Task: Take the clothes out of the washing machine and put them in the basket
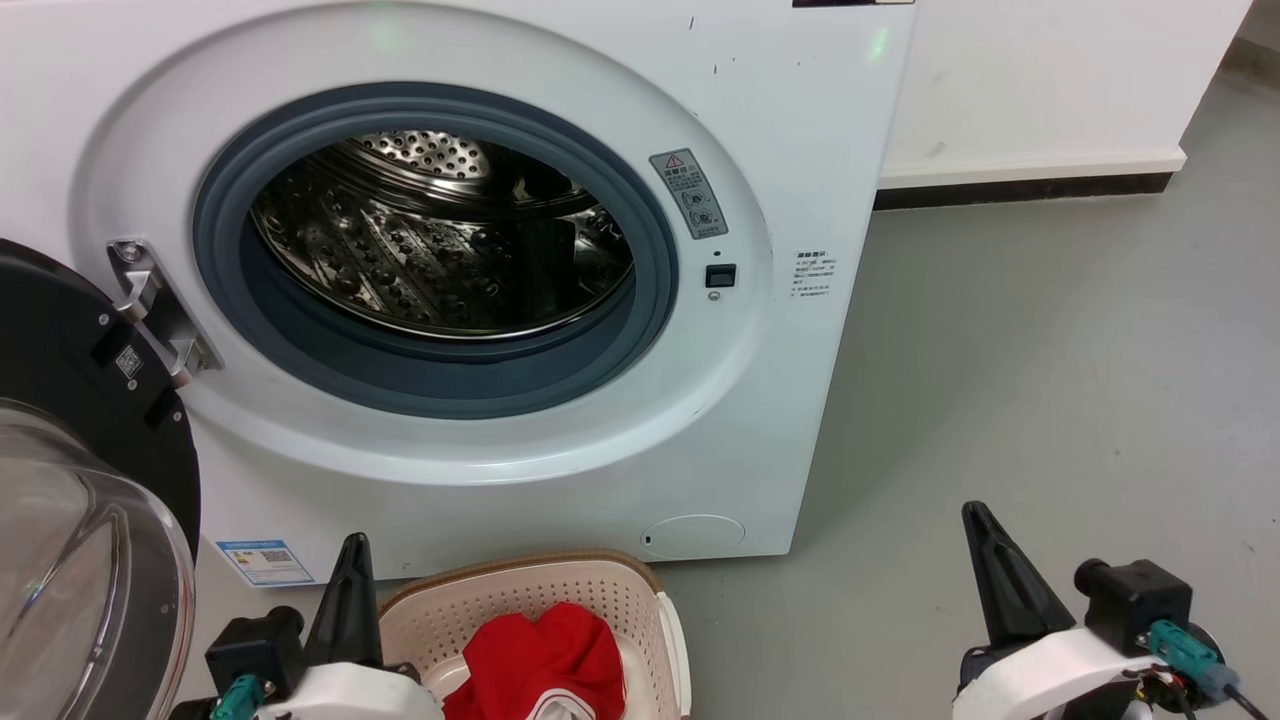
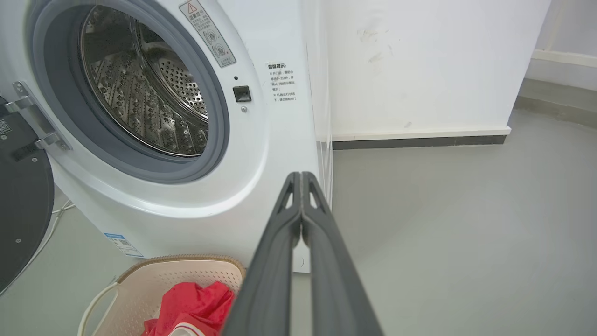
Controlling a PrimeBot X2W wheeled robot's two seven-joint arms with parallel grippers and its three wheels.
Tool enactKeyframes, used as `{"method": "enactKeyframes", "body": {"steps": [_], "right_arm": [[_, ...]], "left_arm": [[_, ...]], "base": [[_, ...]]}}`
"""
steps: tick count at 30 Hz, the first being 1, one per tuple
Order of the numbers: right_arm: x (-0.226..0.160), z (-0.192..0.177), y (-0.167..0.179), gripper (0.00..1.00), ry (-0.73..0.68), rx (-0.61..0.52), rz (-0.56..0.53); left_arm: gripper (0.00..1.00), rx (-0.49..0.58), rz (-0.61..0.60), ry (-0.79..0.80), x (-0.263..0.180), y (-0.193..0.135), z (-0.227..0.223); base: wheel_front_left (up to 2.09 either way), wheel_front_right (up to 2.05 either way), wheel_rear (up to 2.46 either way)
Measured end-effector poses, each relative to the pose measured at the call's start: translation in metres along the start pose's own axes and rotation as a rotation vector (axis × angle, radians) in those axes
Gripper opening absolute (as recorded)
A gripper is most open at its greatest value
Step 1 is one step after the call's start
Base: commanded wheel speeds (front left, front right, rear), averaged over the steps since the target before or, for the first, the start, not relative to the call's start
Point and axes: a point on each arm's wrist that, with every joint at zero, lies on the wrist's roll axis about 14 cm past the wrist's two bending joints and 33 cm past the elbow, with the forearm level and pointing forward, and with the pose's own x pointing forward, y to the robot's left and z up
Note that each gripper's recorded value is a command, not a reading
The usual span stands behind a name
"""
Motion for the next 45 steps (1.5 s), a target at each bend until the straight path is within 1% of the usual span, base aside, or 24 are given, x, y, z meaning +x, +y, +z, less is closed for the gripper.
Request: {"method": "enactKeyframes", "body": {"steps": [3, 4, 18, 32, 45], "right_arm": [[0.0, -0.001, -0.003, 0.0, 0.003, 0.064, -0.009], [0.001, -0.002, -0.004, 0.0, 0.006, 0.104, -0.015], [0.007, 0.0, -0.013, 0.0, -0.006, 0.362, -0.043], [0.011, 0.0, -0.02, 0.0, -0.014, 0.583, -0.067], [0.017, 0.002, -0.024, 0.0, -0.024, 0.76, -0.077]], "left_arm": [[0.0, -0.061, 0.016, 0.013, 0.0, 0.003, -0.002], [0.0, -0.102, 0.02, 0.018, 0.0, 0.004, -0.002], [0.0, -0.353, 0.061, 0.048, 0.003, 0.012, -0.005], [0.0, -0.569, 0.082, 0.065, 0.005, 0.017, -0.006], [0.0, -0.746, 0.091, 0.069, 0.008, 0.021, -0.005]], "base": [[0.0, 0.0, 0.0], [0.0, 0.0, 0.0], [0.0, 0.0, 0.0], [0.0, 0.0, 0.0], [0.0, 0.0, 0.0]]}}
